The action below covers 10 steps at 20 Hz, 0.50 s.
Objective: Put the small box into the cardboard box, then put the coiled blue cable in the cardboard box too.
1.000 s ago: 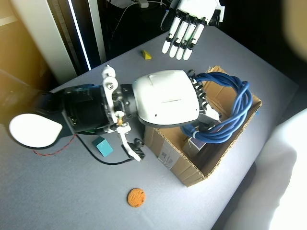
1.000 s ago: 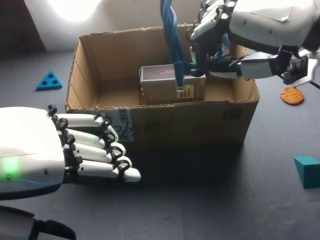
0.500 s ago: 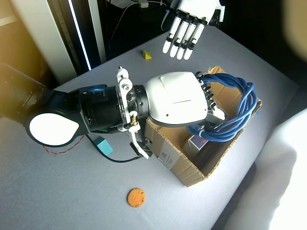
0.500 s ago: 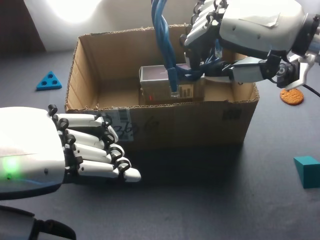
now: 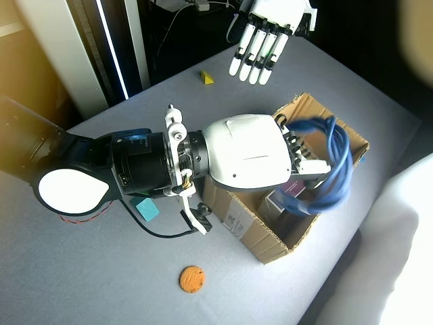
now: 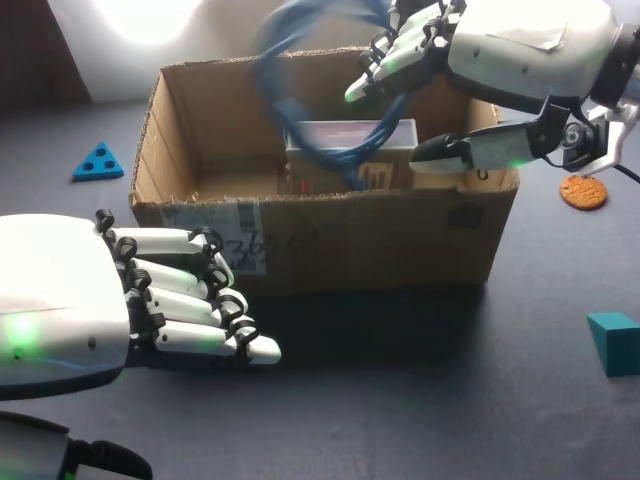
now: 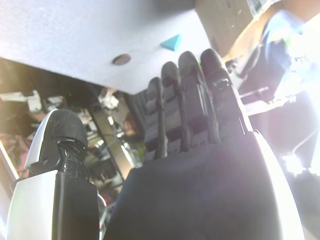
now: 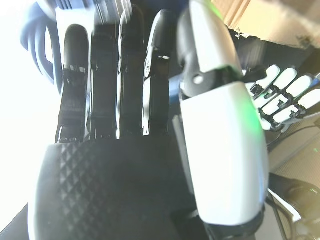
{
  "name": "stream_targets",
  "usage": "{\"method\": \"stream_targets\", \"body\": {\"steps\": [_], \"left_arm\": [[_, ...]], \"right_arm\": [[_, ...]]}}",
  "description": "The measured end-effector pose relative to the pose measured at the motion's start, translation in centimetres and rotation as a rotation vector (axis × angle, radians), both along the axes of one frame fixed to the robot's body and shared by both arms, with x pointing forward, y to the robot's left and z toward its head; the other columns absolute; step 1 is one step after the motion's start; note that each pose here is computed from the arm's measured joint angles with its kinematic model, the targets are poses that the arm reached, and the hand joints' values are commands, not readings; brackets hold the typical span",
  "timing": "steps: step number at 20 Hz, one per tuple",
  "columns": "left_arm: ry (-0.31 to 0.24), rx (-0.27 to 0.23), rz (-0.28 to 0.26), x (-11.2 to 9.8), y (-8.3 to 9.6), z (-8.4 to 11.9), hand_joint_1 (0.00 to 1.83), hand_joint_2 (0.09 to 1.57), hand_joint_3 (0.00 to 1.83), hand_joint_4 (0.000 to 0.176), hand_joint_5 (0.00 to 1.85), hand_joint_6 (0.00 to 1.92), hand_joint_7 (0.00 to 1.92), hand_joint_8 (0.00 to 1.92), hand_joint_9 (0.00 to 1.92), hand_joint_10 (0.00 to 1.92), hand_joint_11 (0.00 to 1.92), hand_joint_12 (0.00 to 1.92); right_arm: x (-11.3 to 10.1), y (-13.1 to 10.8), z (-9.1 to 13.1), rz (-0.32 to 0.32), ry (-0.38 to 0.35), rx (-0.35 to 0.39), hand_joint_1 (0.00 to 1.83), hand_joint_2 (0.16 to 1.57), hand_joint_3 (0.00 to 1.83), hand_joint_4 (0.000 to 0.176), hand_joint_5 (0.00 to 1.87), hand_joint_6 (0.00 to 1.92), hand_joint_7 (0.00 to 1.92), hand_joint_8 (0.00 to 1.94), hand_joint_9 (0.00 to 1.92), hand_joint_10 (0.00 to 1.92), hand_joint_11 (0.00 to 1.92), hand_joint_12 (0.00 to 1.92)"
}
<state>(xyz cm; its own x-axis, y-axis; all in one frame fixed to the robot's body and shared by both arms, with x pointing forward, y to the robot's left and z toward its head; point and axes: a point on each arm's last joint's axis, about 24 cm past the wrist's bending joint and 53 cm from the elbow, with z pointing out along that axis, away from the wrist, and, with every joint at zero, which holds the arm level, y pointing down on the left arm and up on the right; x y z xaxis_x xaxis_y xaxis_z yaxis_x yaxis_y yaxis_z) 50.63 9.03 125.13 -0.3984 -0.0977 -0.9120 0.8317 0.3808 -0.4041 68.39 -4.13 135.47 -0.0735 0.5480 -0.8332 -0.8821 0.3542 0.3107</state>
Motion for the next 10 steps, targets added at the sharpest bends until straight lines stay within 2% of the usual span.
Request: {"method": "stream_targets", "body": {"steps": [2, 5, 10], "left_arm": [[0.000, 0.000, 0.000, 0.0, 0.0, 0.0, 0.47, 1.22, 0.00, 0.000, 0.30, 0.00, 0.39, 0.00, 0.35, 0.01, 0.00, 0.71], [0.000, 0.000, 0.000, 0.0, 0.0, 0.0, 0.41, 1.24, 0.00, 0.000, 0.28, 0.00, 0.36, 0.00, 0.33, 0.00, 0.00, 0.64], [0.001, -0.001, -0.002, -0.1, -0.1, 0.0, 0.44, 1.22, 0.00, 0.000, 0.31, 0.01, 0.39, 0.01, 0.36, 0.01, 0.00, 0.72]], "right_arm": [[0.0, 0.0, 0.1, 0.001, -0.001, 0.002, 0.86, 0.99, 0.00, 0.000, 0.77, 0.03, 0.78, 0.00, 0.74, 0.01, 0.15, 1.34], [-0.1, -0.1, 0.4, 0.003, -0.008, 0.010, 0.76, 1.02, 0.00, 0.000, 0.71, 0.00, 0.74, 0.00, 0.70, 0.00, 0.07, 1.38], [-0.3, -0.3, 1.4, 0.007, -0.022, 0.032, 0.73, 1.01, 0.01, 0.000, 0.67, 0.00, 0.72, 0.00, 0.67, 0.00, 0.07, 1.34]]}}
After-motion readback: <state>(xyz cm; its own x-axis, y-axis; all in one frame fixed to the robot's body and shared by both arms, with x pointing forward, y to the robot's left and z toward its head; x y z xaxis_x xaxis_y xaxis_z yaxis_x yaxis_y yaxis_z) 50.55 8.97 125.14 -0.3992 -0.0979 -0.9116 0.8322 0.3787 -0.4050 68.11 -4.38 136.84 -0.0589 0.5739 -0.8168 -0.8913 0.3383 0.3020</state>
